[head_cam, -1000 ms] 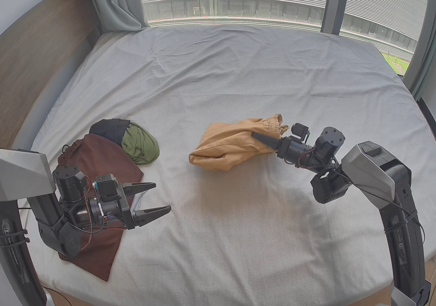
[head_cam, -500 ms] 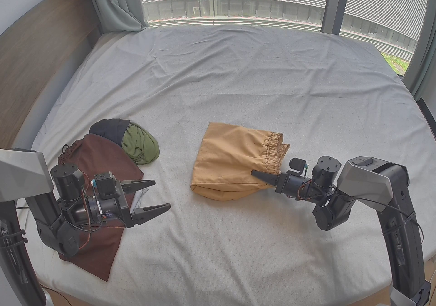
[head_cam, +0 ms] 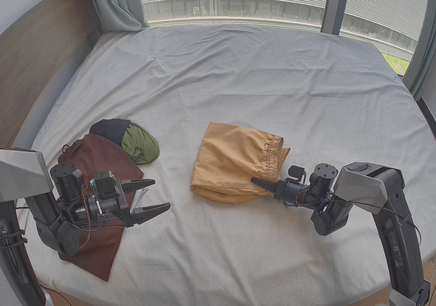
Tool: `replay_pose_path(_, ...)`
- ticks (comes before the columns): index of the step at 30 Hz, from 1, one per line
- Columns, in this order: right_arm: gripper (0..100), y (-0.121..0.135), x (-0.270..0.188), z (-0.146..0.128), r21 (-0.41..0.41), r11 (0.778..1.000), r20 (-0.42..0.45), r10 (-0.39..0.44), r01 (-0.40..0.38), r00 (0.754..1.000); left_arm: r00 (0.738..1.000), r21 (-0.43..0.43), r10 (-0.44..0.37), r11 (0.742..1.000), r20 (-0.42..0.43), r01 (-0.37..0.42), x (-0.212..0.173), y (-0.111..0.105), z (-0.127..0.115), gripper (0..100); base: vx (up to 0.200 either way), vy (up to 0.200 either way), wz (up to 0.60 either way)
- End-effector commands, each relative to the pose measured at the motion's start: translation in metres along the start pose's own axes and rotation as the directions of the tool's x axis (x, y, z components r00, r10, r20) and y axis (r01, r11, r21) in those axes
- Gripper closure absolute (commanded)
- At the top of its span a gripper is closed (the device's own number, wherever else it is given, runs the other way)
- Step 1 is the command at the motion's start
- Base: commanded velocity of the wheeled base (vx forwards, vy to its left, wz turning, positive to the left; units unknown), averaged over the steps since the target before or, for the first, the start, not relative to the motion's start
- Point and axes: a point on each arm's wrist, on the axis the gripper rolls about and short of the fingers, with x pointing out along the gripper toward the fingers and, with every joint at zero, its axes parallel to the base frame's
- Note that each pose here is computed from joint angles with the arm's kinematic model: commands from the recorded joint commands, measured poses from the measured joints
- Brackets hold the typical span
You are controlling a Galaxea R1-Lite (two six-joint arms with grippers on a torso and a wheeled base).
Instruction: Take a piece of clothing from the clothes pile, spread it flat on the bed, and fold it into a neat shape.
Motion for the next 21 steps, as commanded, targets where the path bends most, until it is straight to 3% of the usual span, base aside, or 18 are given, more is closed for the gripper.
replay_pose_path(1, 0, -0.003, -0.002, 0.001, -0.007, 1.000, 0.006, -0.008, 0.008, 1.000, 1.000, 0.001, 0.000, 1.000, 0.001, 0.000, 0.000, 0.000, 0.000, 0, 0.000, 0.000, 0.00)
replay_pose_path(13, 0, 0.030, -0.039, 0.001, 0.024, 0.997, -0.055, -0.074, 0.075, 0.996, 1.000, 0.001, 0.006, 1.000, 0.002, -0.006, -0.001, 0.002, 0.000, 0, 0.000, 0.000, 0.00)
replay_pose_path(21, 0, 0.066, -0.073, -0.012, -0.017, 0.993, -0.139, -0.115, 0.114, 0.984, 1.000, 0.003, 0.009, 1.000, 0.005, -0.009, -0.001, 0.003, 0.001, 0, 0.000, 0.000, 0.00)
